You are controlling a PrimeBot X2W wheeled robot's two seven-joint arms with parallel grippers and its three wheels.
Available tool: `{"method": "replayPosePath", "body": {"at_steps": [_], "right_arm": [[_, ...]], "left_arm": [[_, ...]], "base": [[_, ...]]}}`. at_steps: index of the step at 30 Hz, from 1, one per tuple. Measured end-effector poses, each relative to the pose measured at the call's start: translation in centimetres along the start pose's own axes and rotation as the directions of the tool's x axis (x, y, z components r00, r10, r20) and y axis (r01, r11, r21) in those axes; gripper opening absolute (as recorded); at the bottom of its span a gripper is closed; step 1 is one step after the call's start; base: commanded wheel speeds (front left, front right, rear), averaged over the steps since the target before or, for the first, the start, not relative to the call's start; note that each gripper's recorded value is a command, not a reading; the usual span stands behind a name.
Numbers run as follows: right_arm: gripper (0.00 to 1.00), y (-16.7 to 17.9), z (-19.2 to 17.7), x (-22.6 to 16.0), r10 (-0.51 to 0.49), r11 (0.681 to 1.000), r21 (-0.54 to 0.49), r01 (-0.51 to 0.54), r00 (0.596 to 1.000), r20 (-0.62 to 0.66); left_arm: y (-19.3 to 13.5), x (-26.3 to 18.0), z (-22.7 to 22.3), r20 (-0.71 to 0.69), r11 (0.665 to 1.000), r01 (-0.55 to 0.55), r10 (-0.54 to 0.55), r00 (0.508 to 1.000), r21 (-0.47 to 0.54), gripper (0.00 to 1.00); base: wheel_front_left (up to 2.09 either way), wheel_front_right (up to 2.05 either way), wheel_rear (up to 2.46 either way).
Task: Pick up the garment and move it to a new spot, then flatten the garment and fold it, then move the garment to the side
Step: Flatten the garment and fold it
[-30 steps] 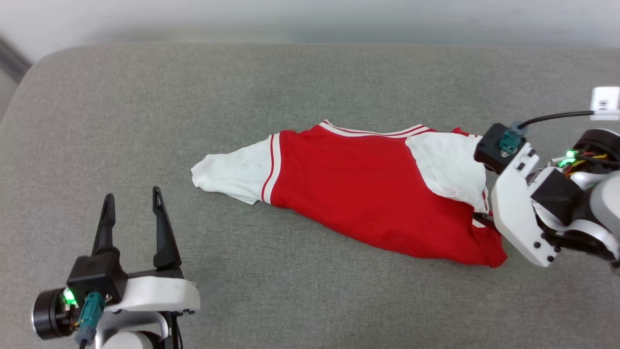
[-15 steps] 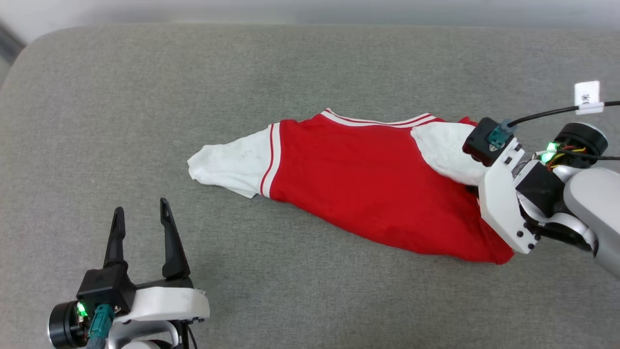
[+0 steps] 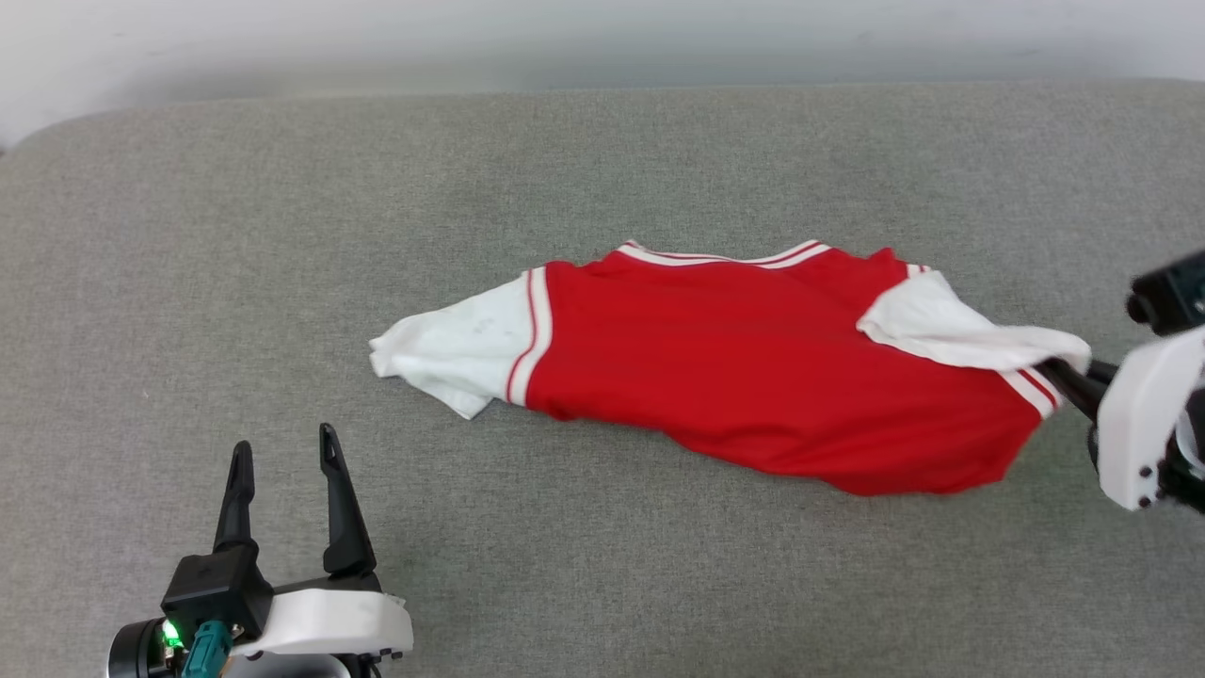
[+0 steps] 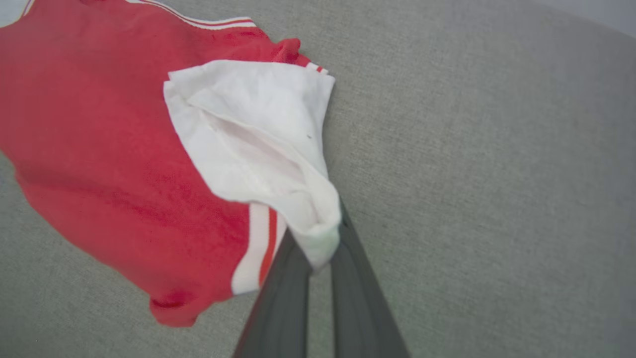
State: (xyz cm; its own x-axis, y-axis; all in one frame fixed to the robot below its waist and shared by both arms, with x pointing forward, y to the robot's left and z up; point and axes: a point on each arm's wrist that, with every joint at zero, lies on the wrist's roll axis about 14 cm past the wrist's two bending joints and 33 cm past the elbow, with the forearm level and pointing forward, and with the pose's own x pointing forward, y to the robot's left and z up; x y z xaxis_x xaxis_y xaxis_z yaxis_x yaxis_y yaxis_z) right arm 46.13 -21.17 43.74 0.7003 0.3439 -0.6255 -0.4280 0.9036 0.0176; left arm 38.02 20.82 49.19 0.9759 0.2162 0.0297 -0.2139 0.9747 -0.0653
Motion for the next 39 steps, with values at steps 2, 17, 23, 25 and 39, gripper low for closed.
{"method": "replayPosePath", "body": {"at_steps": [2, 17, 23, 25, 39], "right_arm": [[0.0, -1.0, -1.9, -0.2, -0.032, 0.998, 0.056, 0.033, 0.999, -0.015], [1.0, -3.2, -7.5, -1.2, -0.172, 0.968, 0.185, 0.171, 0.985, -0.015], [1.0, -2.4, -4.6, -3.1, -0.156, 0.984, 0.108, 0.145, 0.982, 0.106], [1.0, -2.9, -2.8, -4.4, -0.163, 0.986, 0.065, 0.155, 0.975, 0.151], [1.0, -0.6, 4.1, -7.4, -0.096, 0.973, -0.209, 0.095, 0.995, 0.002]], "left_arm": [[-0.1, 0.0, -0.2, -0.004, 1.0, 0.005, -0.005, 1.0, -0.001, 1.0], [-0.3, -0.6, -1.3, -0.039, 1.0, 0.015, -0.015, 0.999, -0.002, 1.0], [-0.3, -1.3, -0.9, -0.028, 1.0, 0.016, -0.016, 0.999, -0.004, 1.0], [-0.3, -1.5, -0.7, -0.023, 1.0, 0.018, -0.019, 1.0, -0.002, 1.0], [-1.4, -1.6, 0.0, 0.004, 0.998, 0.058, -0.058, 0.998, 0.03, 1.0]], "base": [[0.0, 0.0, 0.0], [0.0, 0.0, 0.0], [0.0, 0.0, 0.0], [0.0, 0.0, 0.0], [0.0, 0.0, 0.0]]}}
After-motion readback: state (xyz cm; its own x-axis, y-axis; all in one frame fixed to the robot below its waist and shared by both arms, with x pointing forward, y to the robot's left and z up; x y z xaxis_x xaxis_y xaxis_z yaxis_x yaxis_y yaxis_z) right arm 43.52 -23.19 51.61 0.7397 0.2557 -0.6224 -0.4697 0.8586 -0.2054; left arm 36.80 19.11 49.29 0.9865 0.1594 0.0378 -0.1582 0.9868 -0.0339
